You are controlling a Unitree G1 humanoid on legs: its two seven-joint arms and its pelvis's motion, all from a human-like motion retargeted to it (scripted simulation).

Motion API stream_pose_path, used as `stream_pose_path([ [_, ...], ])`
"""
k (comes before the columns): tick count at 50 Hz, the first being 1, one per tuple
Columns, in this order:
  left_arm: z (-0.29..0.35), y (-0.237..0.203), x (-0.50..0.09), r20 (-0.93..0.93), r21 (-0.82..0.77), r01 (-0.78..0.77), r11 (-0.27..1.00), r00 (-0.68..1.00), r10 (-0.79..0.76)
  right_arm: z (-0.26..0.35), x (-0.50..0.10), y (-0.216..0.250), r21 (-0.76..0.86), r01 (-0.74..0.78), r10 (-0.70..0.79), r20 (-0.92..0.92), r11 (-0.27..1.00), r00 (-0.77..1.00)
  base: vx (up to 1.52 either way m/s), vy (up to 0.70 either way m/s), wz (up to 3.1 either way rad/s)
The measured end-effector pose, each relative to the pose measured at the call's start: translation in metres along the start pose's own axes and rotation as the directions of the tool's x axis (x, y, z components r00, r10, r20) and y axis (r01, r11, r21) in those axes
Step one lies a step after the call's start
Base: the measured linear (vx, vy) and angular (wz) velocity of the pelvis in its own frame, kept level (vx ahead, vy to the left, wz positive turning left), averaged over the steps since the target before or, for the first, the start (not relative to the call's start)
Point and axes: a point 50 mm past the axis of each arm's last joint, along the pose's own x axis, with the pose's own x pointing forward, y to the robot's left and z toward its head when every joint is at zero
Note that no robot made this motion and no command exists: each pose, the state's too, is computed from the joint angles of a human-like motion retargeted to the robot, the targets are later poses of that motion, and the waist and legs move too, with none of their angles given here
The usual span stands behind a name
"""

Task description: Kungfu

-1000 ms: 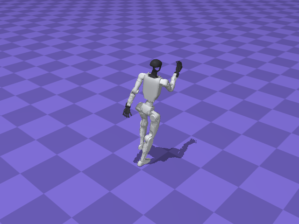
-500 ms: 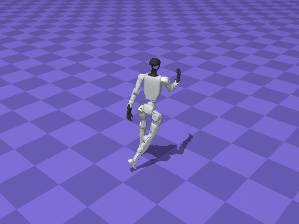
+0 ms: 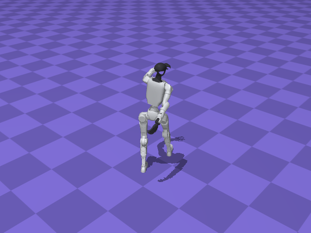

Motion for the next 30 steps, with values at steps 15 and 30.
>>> stream_pose_path([
  [15,0.073,0.125,0.023,0.596,0.524,-0.555,0.646,0.781,0.187,-0.078,0.003,0.022,0.735,0.038,0.029,-0.079,0.677,0.996,0.6,-0.47,0.26],
  [30,0.045,0.065,0.017,0.333,0.415,-0.531,0.739,0.844,0.42,0.221,-0.152,-0.097,0.165,-0.727,-0.134,0.986,0.667,0.101,0.19,-0.25,1.65],
])
